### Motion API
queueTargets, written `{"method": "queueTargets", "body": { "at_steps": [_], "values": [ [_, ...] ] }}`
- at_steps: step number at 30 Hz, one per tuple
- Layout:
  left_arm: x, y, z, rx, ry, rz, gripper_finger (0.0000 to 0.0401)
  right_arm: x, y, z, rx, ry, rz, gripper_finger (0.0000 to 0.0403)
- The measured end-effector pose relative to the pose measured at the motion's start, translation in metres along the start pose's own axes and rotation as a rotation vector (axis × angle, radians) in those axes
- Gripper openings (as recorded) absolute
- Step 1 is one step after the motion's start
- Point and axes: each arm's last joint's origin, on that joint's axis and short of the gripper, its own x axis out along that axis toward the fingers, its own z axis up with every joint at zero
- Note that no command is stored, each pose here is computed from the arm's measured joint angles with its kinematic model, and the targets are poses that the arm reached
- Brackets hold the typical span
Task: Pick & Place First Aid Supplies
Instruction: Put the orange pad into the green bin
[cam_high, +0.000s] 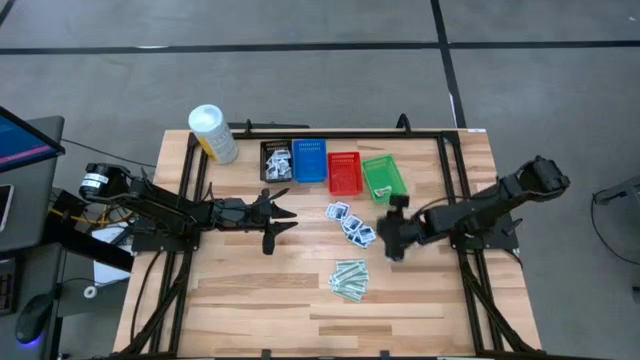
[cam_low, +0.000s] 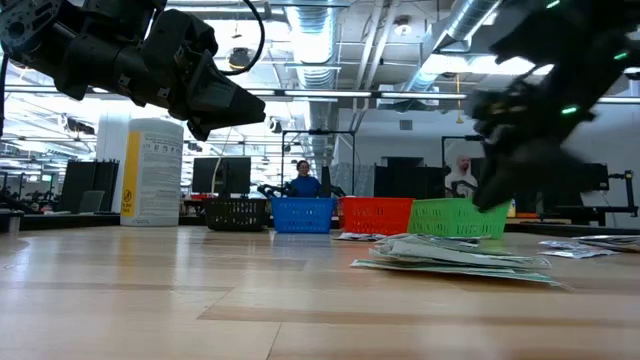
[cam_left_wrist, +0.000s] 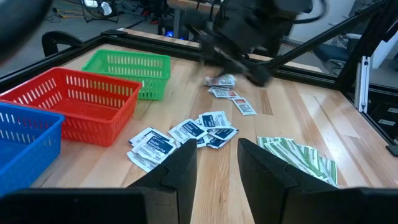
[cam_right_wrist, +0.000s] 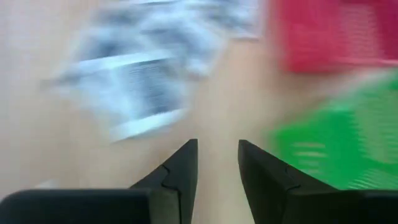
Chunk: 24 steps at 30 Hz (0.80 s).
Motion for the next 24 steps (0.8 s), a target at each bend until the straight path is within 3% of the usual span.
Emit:
{"method": "queueTargets", "body": {
  "at_steps": [3,6,14,24],
  "values": [
    [0.0,0.0,0.0,0.0,0.0,0.0,0.0116,-0.011,0.02,-0.003,-0.076,-0.014,0.152,0.0108],
    [0.0,0.0,0.0,0.0,0.0,0.0,0.0116,-0.02,0.035,-0.007,-0.142,-0.032,0.234,0.0108],
    [0.0,0.0,0.0,0.0,0.0,0.0,0.0116,-0.032,0.052,-0.013,-0.221,-0.057,0.308,0.0108],
    [0.0,0.0,0.0,0.0,0.0,0.0,0.0116,-0.018,0.044,-0.026,-0.177,0.03,0.339,0.0108]
  ]
}}
